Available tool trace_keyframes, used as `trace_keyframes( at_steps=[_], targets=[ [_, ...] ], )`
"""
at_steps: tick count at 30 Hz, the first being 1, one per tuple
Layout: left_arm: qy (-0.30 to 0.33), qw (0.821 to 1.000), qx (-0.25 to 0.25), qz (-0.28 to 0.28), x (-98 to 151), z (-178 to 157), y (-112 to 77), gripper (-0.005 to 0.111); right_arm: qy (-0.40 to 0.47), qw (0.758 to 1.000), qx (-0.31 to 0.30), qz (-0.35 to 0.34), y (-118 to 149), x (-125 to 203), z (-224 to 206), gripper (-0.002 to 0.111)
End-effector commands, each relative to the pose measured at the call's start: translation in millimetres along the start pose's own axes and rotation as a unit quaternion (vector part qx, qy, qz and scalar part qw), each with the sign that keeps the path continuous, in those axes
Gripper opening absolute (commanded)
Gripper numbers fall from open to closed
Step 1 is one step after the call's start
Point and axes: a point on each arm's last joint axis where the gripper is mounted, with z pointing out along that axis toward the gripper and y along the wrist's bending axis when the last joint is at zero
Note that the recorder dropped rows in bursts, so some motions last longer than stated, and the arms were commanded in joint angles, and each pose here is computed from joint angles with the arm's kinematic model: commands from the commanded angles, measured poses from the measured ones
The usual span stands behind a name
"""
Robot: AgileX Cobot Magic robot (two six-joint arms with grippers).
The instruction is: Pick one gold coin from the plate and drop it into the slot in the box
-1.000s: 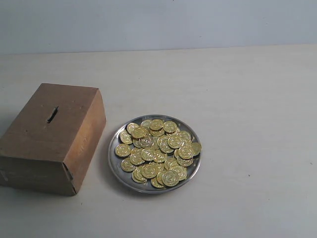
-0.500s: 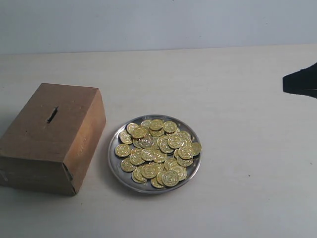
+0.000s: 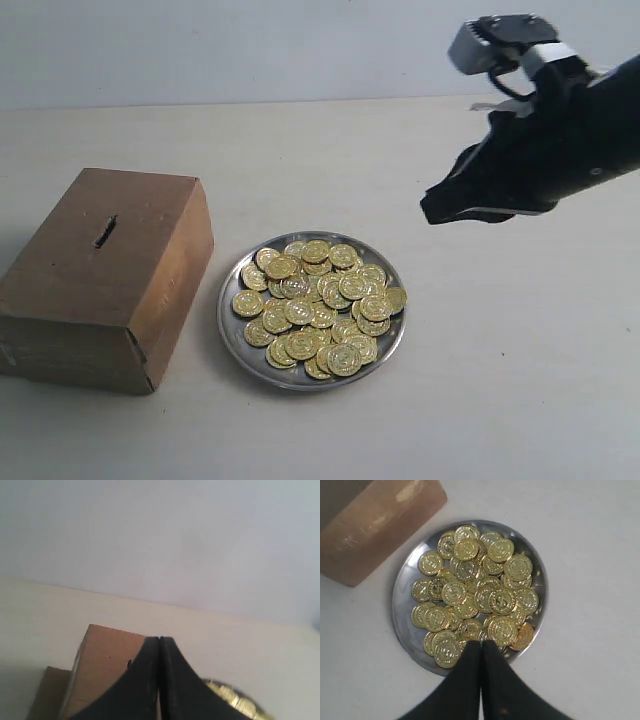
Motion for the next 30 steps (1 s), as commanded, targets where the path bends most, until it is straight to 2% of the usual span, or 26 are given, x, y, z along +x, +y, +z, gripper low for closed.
trace_keyframes(
  at_steps=[1,6,10,17,18,19,22,23,25,27,30],
  targets=[
    [0.088,0.98,0.042,0.173,-14.1,13.2,-10.1,0.0,0.035,0.999,0.028,-0.014,1.7,-12.0,34.7,0.0],
    [0.136,0.946,0.076,0.283,-12.1,34.8,-10.1,0.0,0.085,0.992,0.073,-0.06,9.2,-22.4,66.3,0.002],
    [0.154,0.925,0.102,0.333,-7.7,48.6,-11.4,0.0,0.105,0.985,0.102,-0.094,16.2,-32.5,89.0,0.01],
    [0.166,0.888,0.144,0.403,1.4,68.1,-17.3,0.0,0.182,0.969,0.146,-0.083,17.8,-42.9,130.6,0.021],
    [0.174,0.875,0.162,0.422,5.7,72.8,-20.2,0.0,0.213,0.959,0.165,-0.084,13.6,-44.5,140.6,0.025],
    [0.18,0.87,0.169,0.426,8.1,74.8,-21.3,0.001,0.224,0.956,0.168,-0.085,11.9,-45.3,144.7,0.03],
    [0.181,0.861,0.188,0.437,11.7,77.8,-26.4,0.012,0.239,0.953,0.169,-0.081,10.2,-46.8,152.5,0.044],
    [0.176,0.86,0.191,0.44,12.1,79.7,-28.4,0.026,0.238,0.955,0.16,-0.074,11.6,-47.7,154.8,0.056],
    [0.174,0.86,0.19,0.441,11.9,80.2,-28.6,0.041,0.232,0.958,0.147,-0.085,13.2,-48.5,156.7,0.064],
    [0.172,0.861,0.188,0.441,11.5,80.4,-28.5,0.06,0.222,0.96,0.144,-0.087,13.7,-50.2,157.7,0.065],
    [0.172,0.86,0.188,0.442,11.5,80.4,-28.5,0.063,0.227,0.959,0.143,-0.086,12.3,-47.6,162.4,0.063]
  ],
)
